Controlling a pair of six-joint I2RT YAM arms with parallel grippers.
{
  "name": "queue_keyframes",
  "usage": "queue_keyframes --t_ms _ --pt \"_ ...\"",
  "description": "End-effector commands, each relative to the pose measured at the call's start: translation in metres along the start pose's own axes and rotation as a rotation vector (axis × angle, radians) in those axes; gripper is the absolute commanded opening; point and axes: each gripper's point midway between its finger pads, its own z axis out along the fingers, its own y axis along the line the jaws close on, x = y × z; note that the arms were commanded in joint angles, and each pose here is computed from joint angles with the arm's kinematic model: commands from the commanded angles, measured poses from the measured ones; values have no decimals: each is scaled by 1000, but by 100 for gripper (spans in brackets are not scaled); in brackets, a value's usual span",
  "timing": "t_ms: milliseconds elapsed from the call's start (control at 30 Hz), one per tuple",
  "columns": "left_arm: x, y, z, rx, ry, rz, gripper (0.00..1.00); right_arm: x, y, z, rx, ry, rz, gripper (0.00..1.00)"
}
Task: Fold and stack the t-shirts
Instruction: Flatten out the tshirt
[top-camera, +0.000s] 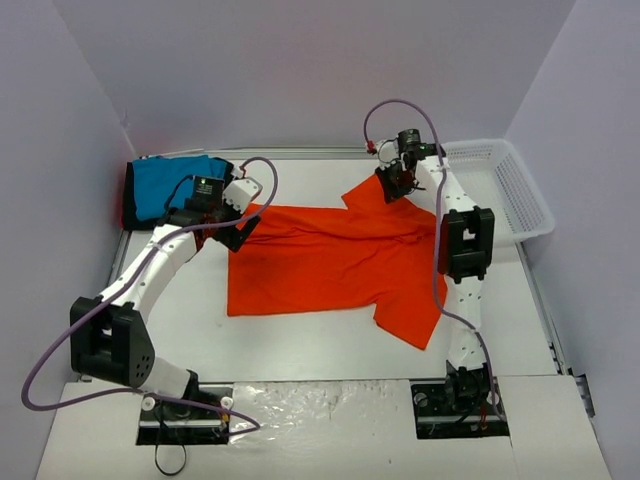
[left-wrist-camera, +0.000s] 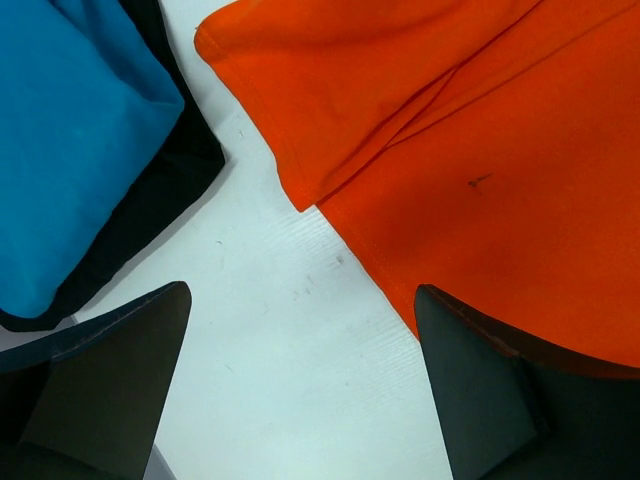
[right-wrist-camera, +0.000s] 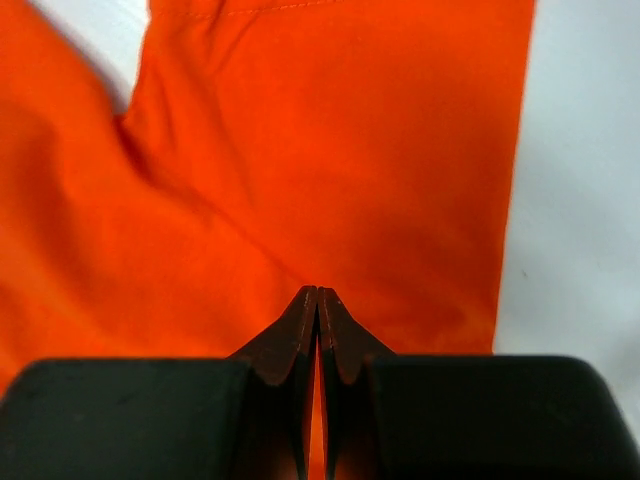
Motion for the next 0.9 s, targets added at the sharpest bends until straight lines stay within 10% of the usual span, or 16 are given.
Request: queue_keyframes --t_ms 0,867 --pt "-12 13 -7 -57 -36 -16 94 -11 3 7 -12 12 -10 0" --pt "3 8 7 -48 2 -30 94 35 -10 124 15 141 -31 0"
